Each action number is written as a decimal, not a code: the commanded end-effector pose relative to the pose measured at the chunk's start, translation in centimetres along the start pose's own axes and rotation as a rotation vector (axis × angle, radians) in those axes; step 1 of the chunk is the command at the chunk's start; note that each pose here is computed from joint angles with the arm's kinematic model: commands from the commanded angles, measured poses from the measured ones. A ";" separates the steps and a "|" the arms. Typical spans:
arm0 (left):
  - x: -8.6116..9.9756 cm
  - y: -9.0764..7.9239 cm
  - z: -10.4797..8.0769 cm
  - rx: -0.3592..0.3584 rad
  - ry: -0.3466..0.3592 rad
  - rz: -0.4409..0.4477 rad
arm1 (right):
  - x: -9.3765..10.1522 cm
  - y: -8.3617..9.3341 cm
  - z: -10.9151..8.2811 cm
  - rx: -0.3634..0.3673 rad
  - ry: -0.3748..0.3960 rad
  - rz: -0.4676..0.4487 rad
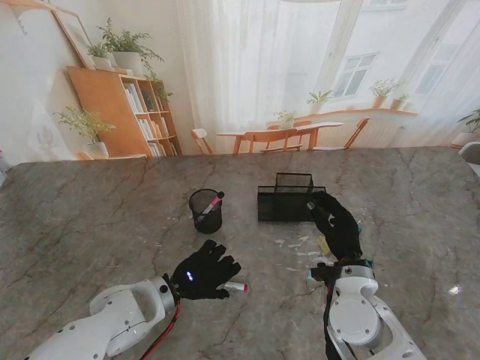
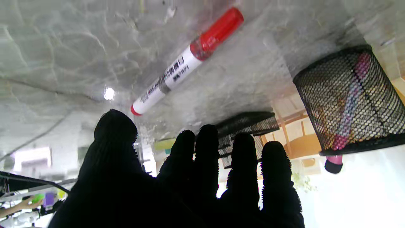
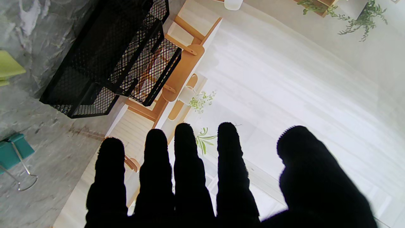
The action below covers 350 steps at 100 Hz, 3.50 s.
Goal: Organize desk stationery
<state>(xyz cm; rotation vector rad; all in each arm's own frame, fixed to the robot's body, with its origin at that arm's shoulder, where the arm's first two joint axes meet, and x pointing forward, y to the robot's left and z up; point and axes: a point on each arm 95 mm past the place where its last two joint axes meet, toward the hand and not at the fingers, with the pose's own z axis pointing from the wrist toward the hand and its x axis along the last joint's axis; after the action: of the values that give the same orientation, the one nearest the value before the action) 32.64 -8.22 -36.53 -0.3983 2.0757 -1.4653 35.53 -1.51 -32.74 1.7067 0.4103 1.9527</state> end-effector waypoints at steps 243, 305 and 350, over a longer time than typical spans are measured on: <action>0.2 3.6 1.9 0.049 0.068 -0.110 | 0.4 0.4 -0.5 -0.037 -0.019 0.019; -1.2 -0.9 0.9 0.297 -0.085 -0.165 | 0.3 0.4 -0.5 -0.037 -0.018 0.016; -3.6 -4.9 1.9 0.567 -0.319 -0.463 | 0.1 0.4 -0.5 -0.036 -0.016 0.005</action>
<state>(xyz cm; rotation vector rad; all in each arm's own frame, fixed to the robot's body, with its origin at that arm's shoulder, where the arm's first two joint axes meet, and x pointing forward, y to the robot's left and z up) 35.73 -8.98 -32.93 -0.8620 1.3460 -1.9954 34.99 -1.84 -32.28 1.6929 0.3524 1.9363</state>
